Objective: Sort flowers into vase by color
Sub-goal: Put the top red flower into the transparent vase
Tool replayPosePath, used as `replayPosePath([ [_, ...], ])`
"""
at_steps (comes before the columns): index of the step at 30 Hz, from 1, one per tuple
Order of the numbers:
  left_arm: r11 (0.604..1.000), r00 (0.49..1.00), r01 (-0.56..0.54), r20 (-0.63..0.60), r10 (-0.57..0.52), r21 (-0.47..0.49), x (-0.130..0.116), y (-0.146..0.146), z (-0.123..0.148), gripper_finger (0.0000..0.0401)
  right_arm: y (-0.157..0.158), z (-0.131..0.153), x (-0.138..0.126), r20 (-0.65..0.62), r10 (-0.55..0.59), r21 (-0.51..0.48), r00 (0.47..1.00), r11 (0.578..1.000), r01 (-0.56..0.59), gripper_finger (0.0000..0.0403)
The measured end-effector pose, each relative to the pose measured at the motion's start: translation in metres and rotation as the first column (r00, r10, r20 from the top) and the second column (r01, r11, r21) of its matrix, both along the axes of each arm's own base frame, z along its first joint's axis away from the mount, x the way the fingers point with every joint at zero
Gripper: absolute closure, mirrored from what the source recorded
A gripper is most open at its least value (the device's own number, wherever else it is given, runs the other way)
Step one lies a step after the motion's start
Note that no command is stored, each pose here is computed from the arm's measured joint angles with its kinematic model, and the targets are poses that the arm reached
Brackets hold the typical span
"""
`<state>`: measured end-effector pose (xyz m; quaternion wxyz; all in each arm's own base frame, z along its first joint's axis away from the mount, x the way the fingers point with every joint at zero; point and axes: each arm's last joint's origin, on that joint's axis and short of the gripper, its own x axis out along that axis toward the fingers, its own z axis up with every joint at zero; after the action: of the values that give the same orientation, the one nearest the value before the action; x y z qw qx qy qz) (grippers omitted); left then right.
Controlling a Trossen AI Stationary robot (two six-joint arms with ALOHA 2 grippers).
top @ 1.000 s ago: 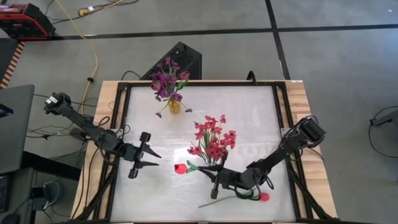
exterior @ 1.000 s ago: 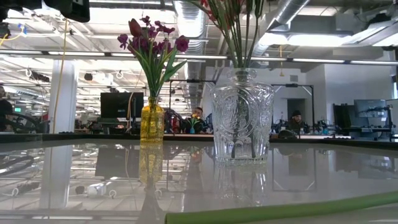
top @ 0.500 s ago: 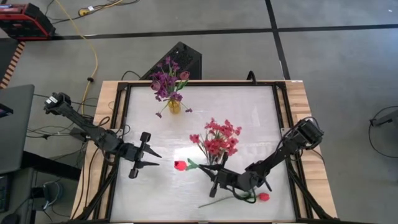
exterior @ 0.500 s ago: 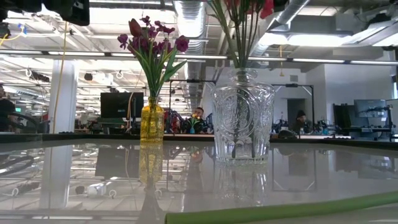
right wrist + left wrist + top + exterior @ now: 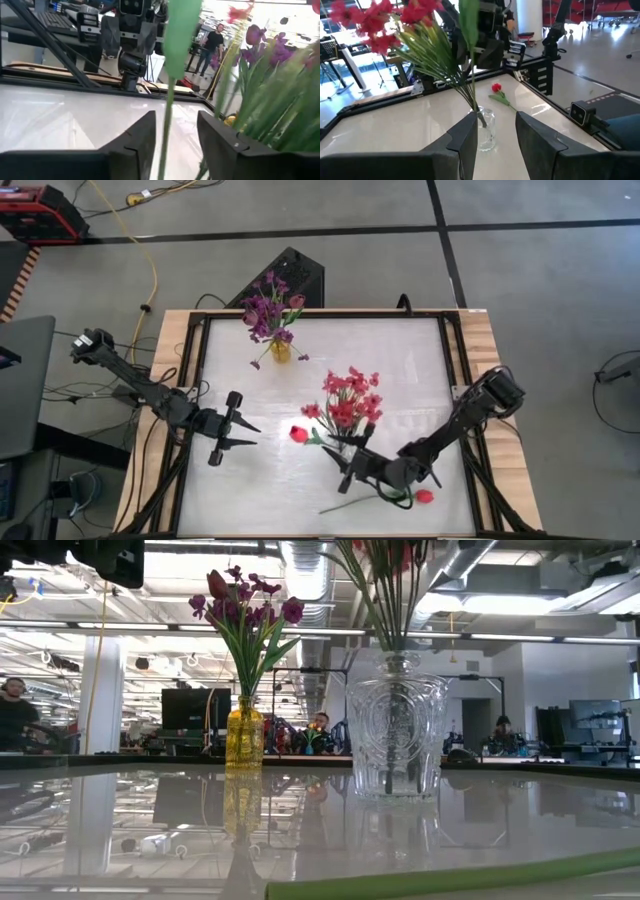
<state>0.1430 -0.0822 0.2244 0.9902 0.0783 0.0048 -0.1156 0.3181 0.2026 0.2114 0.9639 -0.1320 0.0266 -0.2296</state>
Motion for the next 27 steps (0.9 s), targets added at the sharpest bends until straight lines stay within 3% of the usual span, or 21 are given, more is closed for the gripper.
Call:
replayPosePath([
  [8, 1.0, 1.0, 0.0, -0.008, 0.0, -0.005, 0.0, 0.0, -0.001, 0.0277, 0.003, 0.011, -0.012, -0.046, 0.026, 0.016, 0.999, 1.0, -0.025, 0.0171],
  [13, 1.0, 1.0, 0.0, -0.014, 0.0, -0.007, 0.0, 0.0, -0.001, 0.0277, -0.001, 0.021, -0.022, -0.069, 0.042, 0.076, 0.997, 0.996, -0.037, 0.0164],
  [18, 1.0, 1.0, 0.0, -0.014, 0.0, -0.007, 0.0, 0.0, -0.001, 0.0277, -0.003, 0.032, -0.028, -0.07, 0.155, 0.142, 0.985, 0.979, -0.144, 0.0164],
  [23, 1.0, 1.0, 0.0, -0.022, 0.0, -0.002, 0.0, 0.0, -0.002, 0.0277, -0.002, 0.045, -0.032, -0.046, 0.32, 0.203, 0.946, 0.931, -0.304, 0.0164],
  [27, 1.0, 0.999, -0.001, -0.037, 0.0, -0.013, 0.0, 0.0, -0.003, 0.0277, -0.002, 0.057, -0.037, 0.01, 0.448, 0.315, 0.894, 0.847, -0.428, 0.0164],
])
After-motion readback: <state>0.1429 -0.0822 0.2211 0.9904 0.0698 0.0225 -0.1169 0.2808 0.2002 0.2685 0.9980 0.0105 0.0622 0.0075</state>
